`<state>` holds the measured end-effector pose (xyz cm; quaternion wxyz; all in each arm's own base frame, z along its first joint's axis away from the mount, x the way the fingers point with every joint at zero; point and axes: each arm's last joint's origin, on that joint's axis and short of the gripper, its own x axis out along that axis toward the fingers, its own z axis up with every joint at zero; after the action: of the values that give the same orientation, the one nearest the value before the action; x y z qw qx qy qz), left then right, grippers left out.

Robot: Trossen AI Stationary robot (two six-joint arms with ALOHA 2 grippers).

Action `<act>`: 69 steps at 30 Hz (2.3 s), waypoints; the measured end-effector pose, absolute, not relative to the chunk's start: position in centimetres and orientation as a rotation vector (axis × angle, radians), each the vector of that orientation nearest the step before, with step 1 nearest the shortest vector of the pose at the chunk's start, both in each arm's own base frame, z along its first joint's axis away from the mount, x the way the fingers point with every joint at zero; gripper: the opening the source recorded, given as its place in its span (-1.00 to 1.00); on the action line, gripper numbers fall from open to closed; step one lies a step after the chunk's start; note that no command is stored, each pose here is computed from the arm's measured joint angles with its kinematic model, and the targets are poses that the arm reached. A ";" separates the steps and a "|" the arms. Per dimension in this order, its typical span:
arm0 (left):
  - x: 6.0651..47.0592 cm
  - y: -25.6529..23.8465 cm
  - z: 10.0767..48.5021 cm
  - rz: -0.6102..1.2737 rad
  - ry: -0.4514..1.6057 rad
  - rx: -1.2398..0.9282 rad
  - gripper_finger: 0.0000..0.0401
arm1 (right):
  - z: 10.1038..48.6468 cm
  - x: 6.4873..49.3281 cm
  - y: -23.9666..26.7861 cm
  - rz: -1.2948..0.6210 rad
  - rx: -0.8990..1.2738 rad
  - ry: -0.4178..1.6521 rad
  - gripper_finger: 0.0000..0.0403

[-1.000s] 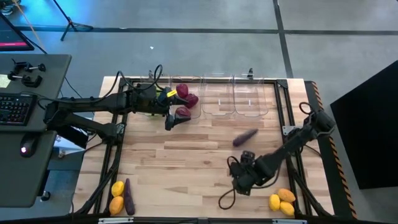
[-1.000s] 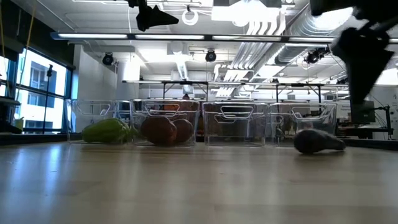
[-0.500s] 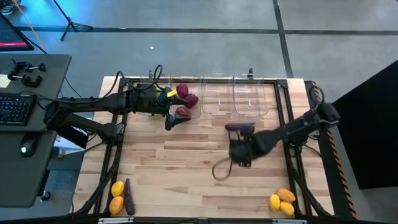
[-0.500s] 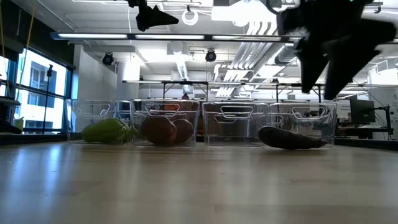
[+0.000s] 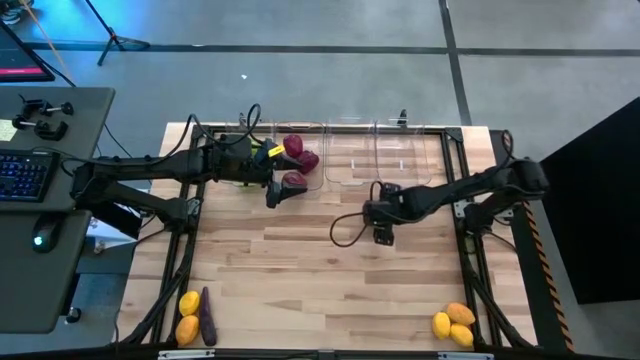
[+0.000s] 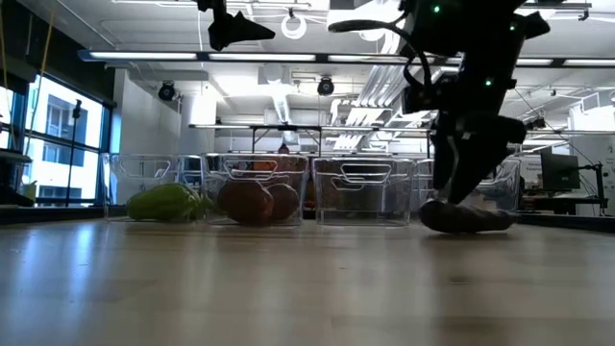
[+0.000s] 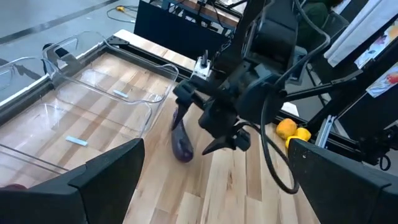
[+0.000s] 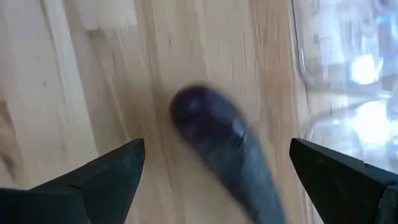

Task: Sort produce into baskets
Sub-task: Put the eggplant into the right transparent bin

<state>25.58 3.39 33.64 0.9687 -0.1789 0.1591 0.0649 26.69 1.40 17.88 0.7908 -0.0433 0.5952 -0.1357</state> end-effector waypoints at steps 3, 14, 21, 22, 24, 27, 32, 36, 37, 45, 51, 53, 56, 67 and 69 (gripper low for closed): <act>25.6 3.4 33.6 0.131 0.322 -0.362 0.92 | 17.2 27.1 0.9 -0.271 -0.121 1.296 0.96; 25.6 3.4 33.6 0.132 0.324 -0.370 0.92 | 13.9 28.0 0.8 -0.164 -0.131 1.422 0.74; 25.3 2.9 35.9 -0.035 0.158 -0.455 0.92 | 16.8 28.5 1.1 -0.181 -0.013 1.406 -0.03; 25.0 2.7 36.7 -0.099 0.109 -0.446 0.92 | 18.1 28.9 1.1 -0.175 -0.001 1.370 -0.16; 24.0 2.4 38.5 -0.199 0.021 -0.415 0.92 | 20.7 29.3 1.2 -0.162 0.010 1.299 -0.41; 22.2 2.0 40.2 -0.253 -0.061 -0.362 0.92 | 25.1 29.7 0.8 -0.200 -0.021 1.136 -0.46; 19.5 1.6 41.4 -0.257 -0.109 -0.290 0.92 | 30.9 28.2 -2.4 -0.468 -0.069 0.921 -0.46; 18.9 1.6 41.4 -0.253 -0.089 -0.294 0.92 | 32.8 26.2 -5.9 -0.635 0.003 0.850 -0.29; 18.9 1.6 41.4 -0.253 -0.088 -0.295 0.92 | 32.9 25.8 -6.9 -0.680 0.027 0.848 -0.19; 19.7 1.6 40.8 -0.252 -0.039 -0.391 0.92 | 32.4 23.1 -13.8 -0.942 0.311 0.817 0.29; 19.8 1.6 40.2 -0.238 0.041 -0.540 0.92 | 32.8 22.1 -15.2 -0.946 0.321 0.801 0.36; 19.8 1.6 40.0 -0.233 0.061 -0.582 0.92 | 33.1 21.9 -15.0 -0.923 0.328 0.783 0.37; 20.1 1.7 39.8 -0.229 0.072 -0.592 0.92 | 33.7 21.8 -14.3 -0.876 0.338 0.757 0.37; 22.7 -4.6 35.6 -0.506 0.504 -0.674 0.92 | 34.0 22.6 -11.0 -0.724 0.323 0.789 0.38; 22.2 -7.0 33.6 -0.390 0.684 -0.652 0.92 | 34.0 22.9 -10.4 -0.704 0.315 0.792 0.38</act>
<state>22.24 -7.02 33.61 0.8722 -0.3119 0.3275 -0.1865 22.88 -10.43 33.96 0.8512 0.1496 0.3760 -0.3343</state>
